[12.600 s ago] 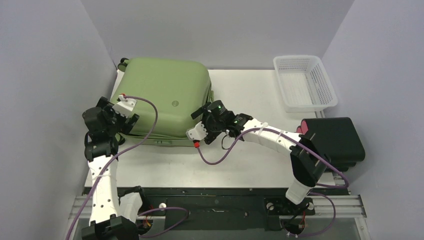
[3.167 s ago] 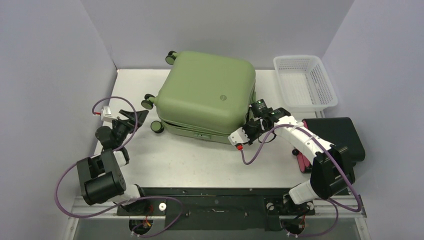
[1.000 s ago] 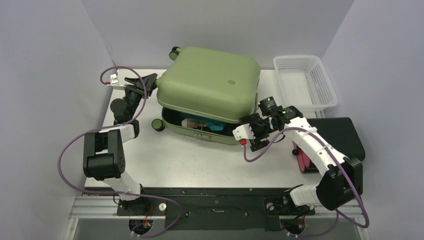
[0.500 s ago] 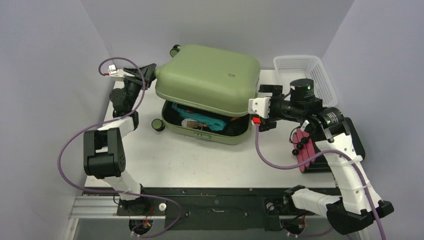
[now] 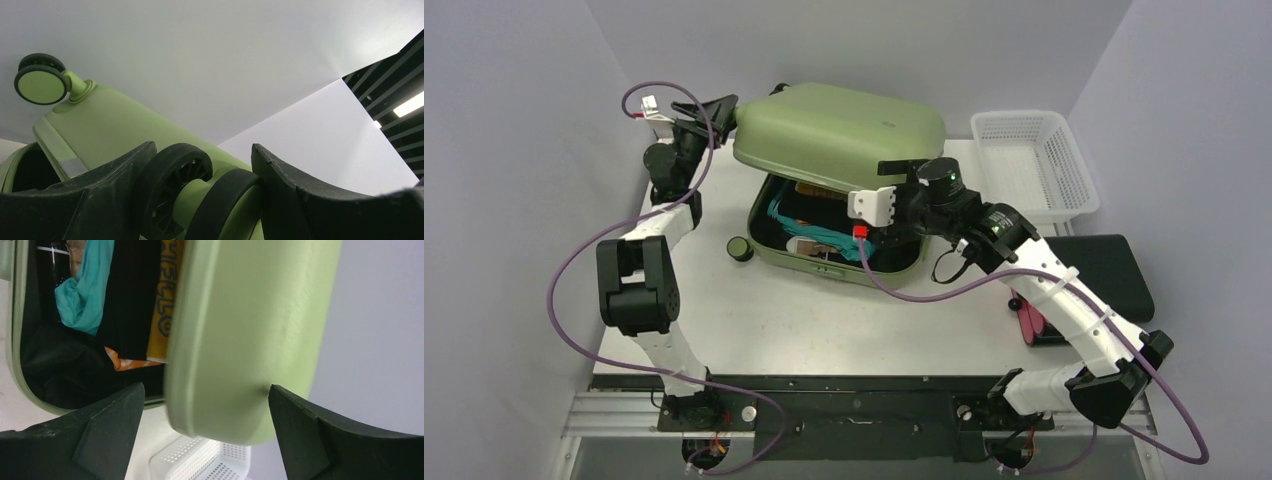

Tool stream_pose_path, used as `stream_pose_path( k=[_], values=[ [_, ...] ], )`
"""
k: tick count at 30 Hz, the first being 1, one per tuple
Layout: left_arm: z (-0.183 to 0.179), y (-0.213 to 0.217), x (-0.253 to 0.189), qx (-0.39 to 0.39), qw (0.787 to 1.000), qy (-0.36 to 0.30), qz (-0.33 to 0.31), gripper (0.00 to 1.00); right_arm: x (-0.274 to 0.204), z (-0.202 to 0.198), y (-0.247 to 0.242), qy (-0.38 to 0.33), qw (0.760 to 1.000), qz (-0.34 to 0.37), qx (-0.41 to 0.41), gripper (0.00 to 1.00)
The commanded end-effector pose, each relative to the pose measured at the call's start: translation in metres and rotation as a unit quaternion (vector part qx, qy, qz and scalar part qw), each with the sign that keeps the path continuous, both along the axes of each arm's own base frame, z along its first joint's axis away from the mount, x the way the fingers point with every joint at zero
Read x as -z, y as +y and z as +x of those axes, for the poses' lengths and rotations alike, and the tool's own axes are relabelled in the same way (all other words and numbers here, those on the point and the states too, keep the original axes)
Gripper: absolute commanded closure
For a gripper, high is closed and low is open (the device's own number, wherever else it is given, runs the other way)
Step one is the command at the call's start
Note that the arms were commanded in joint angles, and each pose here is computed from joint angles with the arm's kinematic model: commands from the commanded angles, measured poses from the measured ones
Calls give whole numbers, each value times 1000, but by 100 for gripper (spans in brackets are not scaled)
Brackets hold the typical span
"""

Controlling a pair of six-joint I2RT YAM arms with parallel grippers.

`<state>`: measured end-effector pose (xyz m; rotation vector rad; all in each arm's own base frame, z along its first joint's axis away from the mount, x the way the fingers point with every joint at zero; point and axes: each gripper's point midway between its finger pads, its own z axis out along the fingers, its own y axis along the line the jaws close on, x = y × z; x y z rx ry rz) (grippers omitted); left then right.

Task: Open, take out, and arrange the luggage
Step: Open the luggage at the center of the board.

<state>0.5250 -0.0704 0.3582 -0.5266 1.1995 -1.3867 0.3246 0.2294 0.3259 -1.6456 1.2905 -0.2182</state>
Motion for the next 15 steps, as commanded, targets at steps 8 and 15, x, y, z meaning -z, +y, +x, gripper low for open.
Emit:
stream_pose_path(
  k=[8, 15],
  values=[
    [7, -32, -30, 40, 998, -42, 26, 91, -25, 22, -3, -117, 985, 3, 124, 11],
    [5, -36, -32, 48, 997, -47, 30, 91, -38, 53, -18, -222, 950, -4, 221, 10]
  ],
)
